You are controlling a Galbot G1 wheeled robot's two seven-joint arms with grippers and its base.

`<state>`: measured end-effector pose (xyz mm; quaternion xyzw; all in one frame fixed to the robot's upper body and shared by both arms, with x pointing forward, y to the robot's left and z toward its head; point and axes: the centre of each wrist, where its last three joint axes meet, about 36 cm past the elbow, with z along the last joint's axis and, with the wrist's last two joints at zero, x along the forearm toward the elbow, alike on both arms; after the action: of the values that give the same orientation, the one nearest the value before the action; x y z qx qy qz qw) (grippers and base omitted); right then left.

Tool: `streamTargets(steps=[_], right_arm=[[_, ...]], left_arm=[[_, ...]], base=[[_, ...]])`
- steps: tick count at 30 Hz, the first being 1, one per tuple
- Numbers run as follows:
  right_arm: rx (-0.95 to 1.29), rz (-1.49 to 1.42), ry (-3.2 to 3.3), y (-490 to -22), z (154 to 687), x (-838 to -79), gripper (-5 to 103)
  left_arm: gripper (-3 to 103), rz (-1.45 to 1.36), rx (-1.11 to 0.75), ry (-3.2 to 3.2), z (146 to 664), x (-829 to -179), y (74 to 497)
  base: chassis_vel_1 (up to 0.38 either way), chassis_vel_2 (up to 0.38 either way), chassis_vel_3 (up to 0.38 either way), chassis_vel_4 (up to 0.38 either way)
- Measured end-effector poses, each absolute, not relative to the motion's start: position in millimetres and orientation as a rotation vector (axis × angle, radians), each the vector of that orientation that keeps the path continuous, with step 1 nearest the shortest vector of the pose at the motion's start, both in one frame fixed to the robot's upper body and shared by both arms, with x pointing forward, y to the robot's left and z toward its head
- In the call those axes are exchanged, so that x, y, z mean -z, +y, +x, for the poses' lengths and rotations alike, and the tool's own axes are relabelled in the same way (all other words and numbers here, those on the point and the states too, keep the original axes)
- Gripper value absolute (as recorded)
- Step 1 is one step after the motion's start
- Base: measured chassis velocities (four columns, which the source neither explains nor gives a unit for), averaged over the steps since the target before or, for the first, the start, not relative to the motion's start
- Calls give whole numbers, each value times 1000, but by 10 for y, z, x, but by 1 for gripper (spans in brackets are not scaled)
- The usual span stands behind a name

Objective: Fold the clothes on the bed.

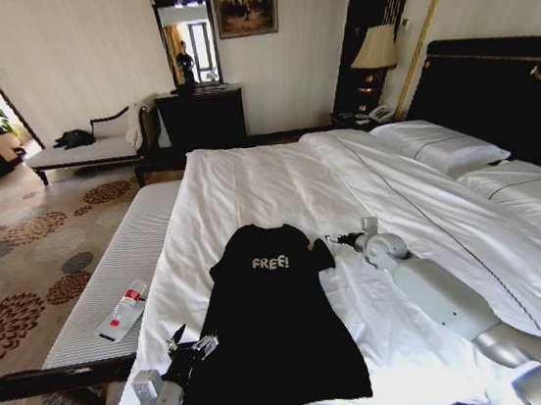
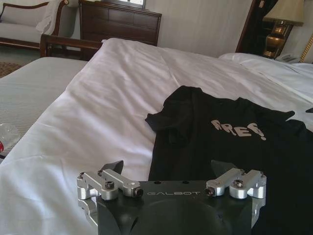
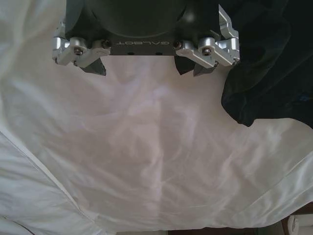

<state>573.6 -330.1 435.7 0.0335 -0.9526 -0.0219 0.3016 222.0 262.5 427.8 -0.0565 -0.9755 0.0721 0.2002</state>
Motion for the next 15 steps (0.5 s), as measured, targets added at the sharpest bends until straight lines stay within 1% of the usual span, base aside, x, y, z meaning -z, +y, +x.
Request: streamTargets(steps=[2, 4, 15], right_arm=[[43, 97, -2519, -3269, 5743, -4329, 96], [36, 100, -2516, -3254, 5747, -4316, 96], [-37, 109, -2482, -3090, 5863, -4088, 96]], left_arm=[[100, -157, -203, -2727, 2224, -4278, 2625], [100, -156, -205, -2726, 2223, -4276, 2625], [100, -144, -217, -2718, 2209, -4262, 2640]], base=[[0, 0, 0, 0], [0, 0, 0, 0], [0, 0, 0, 0]])
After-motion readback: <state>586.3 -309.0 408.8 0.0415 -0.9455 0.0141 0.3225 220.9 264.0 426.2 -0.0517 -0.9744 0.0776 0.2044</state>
